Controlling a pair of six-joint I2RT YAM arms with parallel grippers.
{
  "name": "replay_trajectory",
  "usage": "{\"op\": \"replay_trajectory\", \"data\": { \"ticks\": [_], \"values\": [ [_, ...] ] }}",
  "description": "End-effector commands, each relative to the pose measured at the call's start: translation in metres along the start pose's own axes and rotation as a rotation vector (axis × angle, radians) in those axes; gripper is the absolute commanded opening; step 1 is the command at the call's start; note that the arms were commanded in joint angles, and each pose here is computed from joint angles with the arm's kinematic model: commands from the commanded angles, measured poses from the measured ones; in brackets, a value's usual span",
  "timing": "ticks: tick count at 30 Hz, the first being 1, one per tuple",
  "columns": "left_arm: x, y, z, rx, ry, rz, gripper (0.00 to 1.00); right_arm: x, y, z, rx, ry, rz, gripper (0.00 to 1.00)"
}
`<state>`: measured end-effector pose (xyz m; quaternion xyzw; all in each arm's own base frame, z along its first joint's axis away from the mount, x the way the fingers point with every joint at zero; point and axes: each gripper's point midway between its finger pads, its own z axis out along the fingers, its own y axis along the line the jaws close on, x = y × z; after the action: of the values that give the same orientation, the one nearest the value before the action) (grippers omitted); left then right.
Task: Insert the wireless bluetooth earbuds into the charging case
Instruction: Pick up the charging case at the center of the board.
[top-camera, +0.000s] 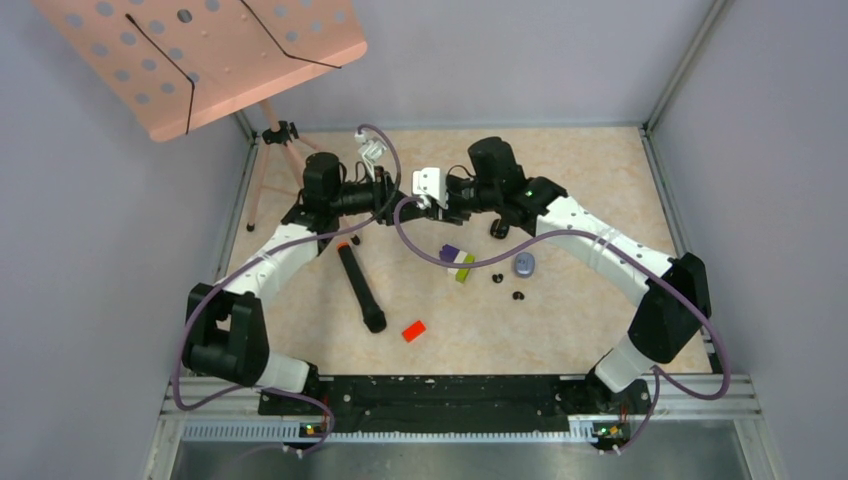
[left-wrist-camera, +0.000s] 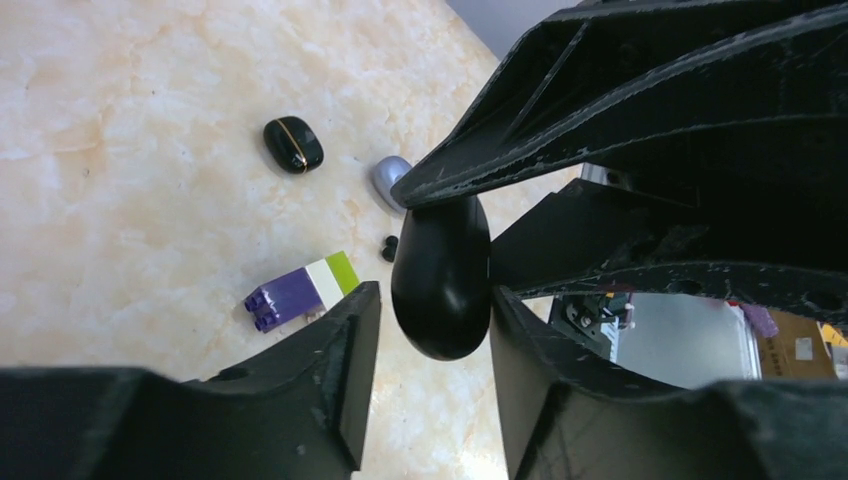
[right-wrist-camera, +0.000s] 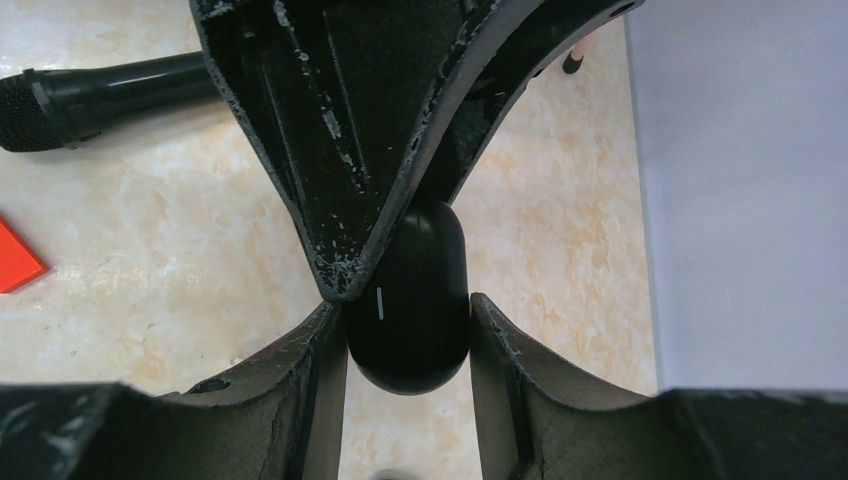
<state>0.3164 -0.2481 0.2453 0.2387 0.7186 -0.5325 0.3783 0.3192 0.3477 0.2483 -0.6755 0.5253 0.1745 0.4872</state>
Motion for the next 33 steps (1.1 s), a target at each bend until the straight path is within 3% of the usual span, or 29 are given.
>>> {"op": "replay_trajectory", "data": {
  "ticks": [1, 3, 6, 11, 13, 16, 21, 29, 33],
  "values": [
    [-0.025, -0.014, 0.004, 0.065, -0.042, 0.079, 0.36, -0.017, -0.007, -0.005, 0.029, -0.053, -0.012, 0.27],
    [-0.026, -0.015, 0.005, 0.077, -0.039, 0.085, 0.25, -0.016, -0.002, -0.005, 0.014, -0.054, 0.005, 0.34],
    [-0.024, -0.015, 0.005, 0.098, -0.025, 0.095, 0.12, -0.017, 0.006, -0.009, -0.025, -0.069, 0.078, 0.52],
    [-0.016, -0.021, 0.002, 0.142, 0.007, 0.17, 0.06, -0.024, -0.001, -0.044, -0.088, -0.086, 0.264, 0.7],
    [-0.011, -0.027, 0.0, 0.165, 0.018, 0.277, 0.07, -0.028, -0.003, -0.06, -0.127, -0.101, 0.341, 0.74],
    [-0.003, -0.033, -0.002, 0.172, 0.036, 0.46, 0.07, -0.029, 0.0, -0.072, -0.205, -0.1, 0.437, 0.73],
    [-0.003, -0.046, 0.0, 0.171, 0.024, 0.656, 0.08, -0.026, 0.019, -0.072, -0.337, -0.059, 0.543, 0.58],
    [-0.004, -0.056, 0.004, 0.194, 0.015, 0.717, 0.08, -0.029, 0.02, -0.068, -0.373, -0.098, 0.522, 0.55],
    [-0.008, -0.056, 0.009, 0.192, 0.003, 0.707, 0.08, -0.03, 0.021, -0.065, -0.395, -0.113, 0.525, 0.49]
  ]
}}
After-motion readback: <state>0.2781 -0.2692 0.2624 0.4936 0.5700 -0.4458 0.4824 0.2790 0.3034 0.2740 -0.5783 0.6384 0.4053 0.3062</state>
